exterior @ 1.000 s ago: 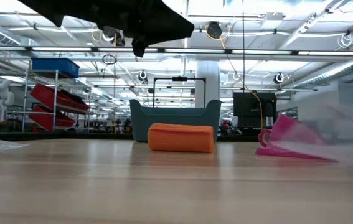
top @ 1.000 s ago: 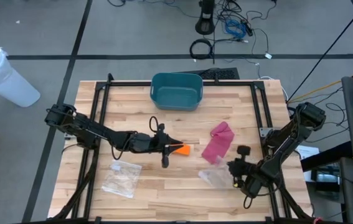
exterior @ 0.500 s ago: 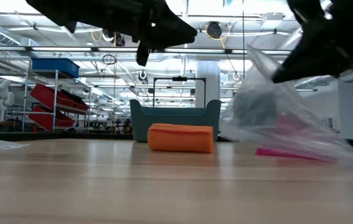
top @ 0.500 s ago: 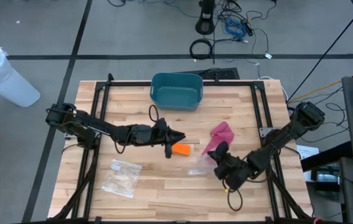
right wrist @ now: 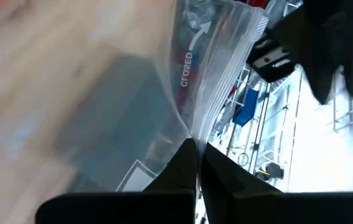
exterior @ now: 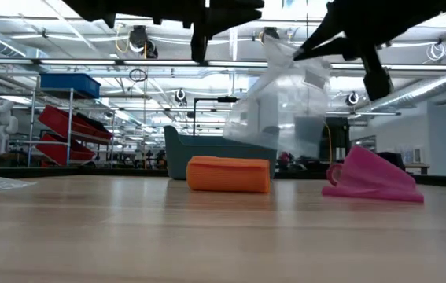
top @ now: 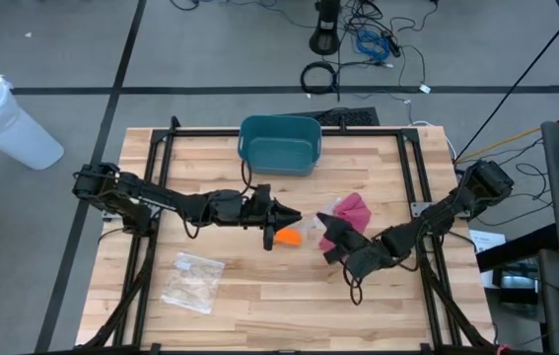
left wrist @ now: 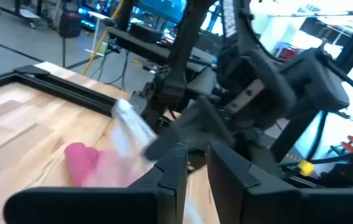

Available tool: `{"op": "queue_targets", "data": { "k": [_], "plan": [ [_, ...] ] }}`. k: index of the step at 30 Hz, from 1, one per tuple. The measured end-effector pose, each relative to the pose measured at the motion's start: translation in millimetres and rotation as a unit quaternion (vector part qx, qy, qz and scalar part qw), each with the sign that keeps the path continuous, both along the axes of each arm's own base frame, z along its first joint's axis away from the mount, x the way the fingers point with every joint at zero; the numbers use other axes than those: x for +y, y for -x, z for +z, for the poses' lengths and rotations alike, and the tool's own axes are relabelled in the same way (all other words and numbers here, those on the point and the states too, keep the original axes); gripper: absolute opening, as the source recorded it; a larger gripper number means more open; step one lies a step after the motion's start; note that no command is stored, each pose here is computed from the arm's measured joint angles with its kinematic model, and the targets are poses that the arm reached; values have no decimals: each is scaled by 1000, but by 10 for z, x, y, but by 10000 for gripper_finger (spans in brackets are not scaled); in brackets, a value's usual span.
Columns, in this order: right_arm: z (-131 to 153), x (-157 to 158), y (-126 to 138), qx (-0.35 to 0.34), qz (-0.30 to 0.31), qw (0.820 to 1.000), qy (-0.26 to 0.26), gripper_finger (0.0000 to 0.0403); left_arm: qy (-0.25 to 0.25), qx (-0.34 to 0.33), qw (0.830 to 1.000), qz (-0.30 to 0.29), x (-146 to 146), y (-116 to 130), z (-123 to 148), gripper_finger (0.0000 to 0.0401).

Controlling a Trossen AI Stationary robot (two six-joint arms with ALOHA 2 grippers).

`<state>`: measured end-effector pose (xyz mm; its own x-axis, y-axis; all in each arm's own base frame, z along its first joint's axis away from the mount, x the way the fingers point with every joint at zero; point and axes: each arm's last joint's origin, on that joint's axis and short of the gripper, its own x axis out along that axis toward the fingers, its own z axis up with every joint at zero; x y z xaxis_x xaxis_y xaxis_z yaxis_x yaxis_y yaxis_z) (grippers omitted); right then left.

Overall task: Roll bandage
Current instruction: Put the rolled orange bandage into the right transparent zip lock

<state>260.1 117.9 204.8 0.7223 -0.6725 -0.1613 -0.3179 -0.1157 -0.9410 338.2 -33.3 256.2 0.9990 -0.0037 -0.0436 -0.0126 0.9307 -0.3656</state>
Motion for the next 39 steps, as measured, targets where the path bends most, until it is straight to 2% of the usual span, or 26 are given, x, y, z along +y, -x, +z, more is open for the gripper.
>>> {"op": "queue_targets", "data": {
  "k": [3,12,16,22,33,39],
  "plan": [
    [17,-60,-39,1,-7,1000,5,0,-23,15,1000,-2,6,-22,21,85],
    [84,-280,-171,-2,-19,1000,11,0,-42,73,996,28,131,-87,89,124],
    [106,-325,-217,-7,12,1000,-3,0,-62,91,993,43,191,-84,62,125],
    [127,-386,-266,-19,41,999,-23,0,-61,121,988,68,306,-72,6,125],
    [139,-624,-332,-30,11,999,-32,0,-59,127,989,53,317,-70,-6,125],
    [139,-657,-339,-29,6,999,-31,0,-55,162,983,68,420,-83,-120,125]
  ]
}}
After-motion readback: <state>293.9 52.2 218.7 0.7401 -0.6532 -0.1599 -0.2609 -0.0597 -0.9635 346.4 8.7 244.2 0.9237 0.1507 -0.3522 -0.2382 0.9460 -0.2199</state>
